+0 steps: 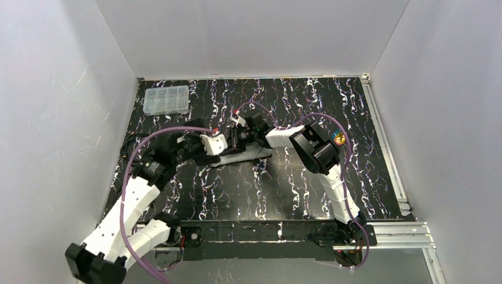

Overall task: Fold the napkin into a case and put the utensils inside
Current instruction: Smooth out the smaller rectangle-folded napkin at the center of the board, then pick up the smaller rectangle-folded napkin from the center of the board.

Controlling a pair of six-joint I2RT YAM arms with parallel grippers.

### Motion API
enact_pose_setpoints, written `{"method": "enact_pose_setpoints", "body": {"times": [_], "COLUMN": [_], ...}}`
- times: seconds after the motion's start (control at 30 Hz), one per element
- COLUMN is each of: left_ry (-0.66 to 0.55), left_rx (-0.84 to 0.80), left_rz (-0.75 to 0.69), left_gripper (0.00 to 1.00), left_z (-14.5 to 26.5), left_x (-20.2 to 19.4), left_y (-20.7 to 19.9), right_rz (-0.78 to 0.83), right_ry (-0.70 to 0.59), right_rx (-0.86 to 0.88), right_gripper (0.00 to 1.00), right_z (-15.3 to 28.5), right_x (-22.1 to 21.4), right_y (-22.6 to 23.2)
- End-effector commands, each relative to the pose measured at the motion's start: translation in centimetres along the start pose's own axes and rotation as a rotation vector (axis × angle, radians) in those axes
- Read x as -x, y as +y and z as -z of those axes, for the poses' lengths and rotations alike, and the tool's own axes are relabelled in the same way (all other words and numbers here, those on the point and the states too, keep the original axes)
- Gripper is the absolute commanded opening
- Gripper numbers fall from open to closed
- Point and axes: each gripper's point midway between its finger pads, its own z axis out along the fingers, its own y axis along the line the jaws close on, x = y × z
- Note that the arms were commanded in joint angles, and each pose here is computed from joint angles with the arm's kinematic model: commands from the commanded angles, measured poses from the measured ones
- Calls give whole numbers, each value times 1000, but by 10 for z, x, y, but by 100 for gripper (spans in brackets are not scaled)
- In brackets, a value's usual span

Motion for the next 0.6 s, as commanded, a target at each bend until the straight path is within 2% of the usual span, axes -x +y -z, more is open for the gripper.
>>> {"method": "enact_pose_setpoints", "body": {"times": [0.0,0.13,0.2,0.27,0.43,0.57], "left_ry": [-22,-125,-165,-169,-141,-131], "left_rx": [-145,-226,-217,-226,-322,-363], "left_rz": [-148,-265,-339,-412,-437,-516], "left_gripper": [98,95,92,89,89,87], "left_z": [-18,-34,-47,-58,-69,-77], "left_x": [-30,-41,-46,-56,-76,-96], "left_y": [-51,-78,-83,-86,-89,-98], "right_rz": [-53,-65,-69,-79,-86,-92], "right_ry": [7,14,21,28,30,29], "right_rx": [-179,-167,-158,-143,-114,-88], "right_gripper": [19,19,19,19,19,19], "right_z": [1,1,1,0,-3,-3], "right_x": [-13,-16,-18,-19,-17,-15], "right_y": [-53,-52,-51,-49,-44,-39]}}
